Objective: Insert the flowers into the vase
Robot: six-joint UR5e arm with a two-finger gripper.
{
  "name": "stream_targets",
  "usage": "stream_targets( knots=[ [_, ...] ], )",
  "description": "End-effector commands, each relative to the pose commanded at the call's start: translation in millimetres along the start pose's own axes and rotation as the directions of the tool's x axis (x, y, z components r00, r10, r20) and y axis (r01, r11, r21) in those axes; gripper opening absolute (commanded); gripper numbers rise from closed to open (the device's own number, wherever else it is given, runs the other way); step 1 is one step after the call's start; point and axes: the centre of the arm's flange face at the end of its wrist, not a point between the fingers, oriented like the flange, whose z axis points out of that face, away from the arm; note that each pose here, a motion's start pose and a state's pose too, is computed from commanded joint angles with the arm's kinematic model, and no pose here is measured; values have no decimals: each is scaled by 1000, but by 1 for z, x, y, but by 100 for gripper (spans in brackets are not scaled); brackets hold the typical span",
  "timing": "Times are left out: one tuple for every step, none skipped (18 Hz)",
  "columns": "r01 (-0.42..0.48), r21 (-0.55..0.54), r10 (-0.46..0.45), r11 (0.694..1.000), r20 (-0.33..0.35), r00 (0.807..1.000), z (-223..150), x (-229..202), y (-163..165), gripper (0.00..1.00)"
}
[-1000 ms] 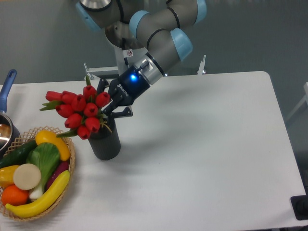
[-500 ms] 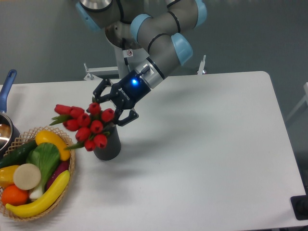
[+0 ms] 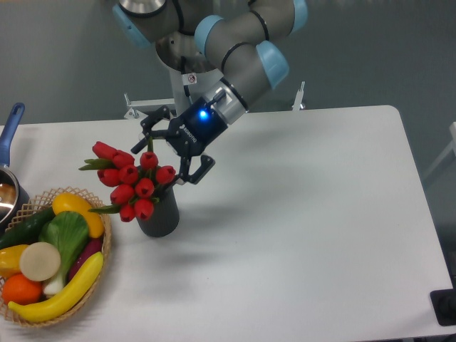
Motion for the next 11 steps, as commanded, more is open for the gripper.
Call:
stream_targets(
  knots=[
    [-2,3,2,1000,16,1000,-7,1,-7,100],
    [5,6,-5,1000,26,1000,-12,5,-15,100],
    [15,8,-16,1000,38,999,-17,9,-23,100],
    [23,14,-23,1000,66,998,-29,9,-37,100],
    [23,14,-24,1000,76,997,-33,10,-47,100],
    [25,14,-26,1000,94,995,-40,7,-54,100],
    [11,15,-13,1000,124,992,-52,0,-63,100],
    [-1,12,-1,1000,157,988,-66,-8,-70,100],
    [-6,-2,6,1000,194,981,-79,-16,-74,100],
    [-12,-25,17,1000,233,972,-92,-24,-78,100],
    [-15,-48,27,999,268,963,-103,-31,-81,100]
  ],
)
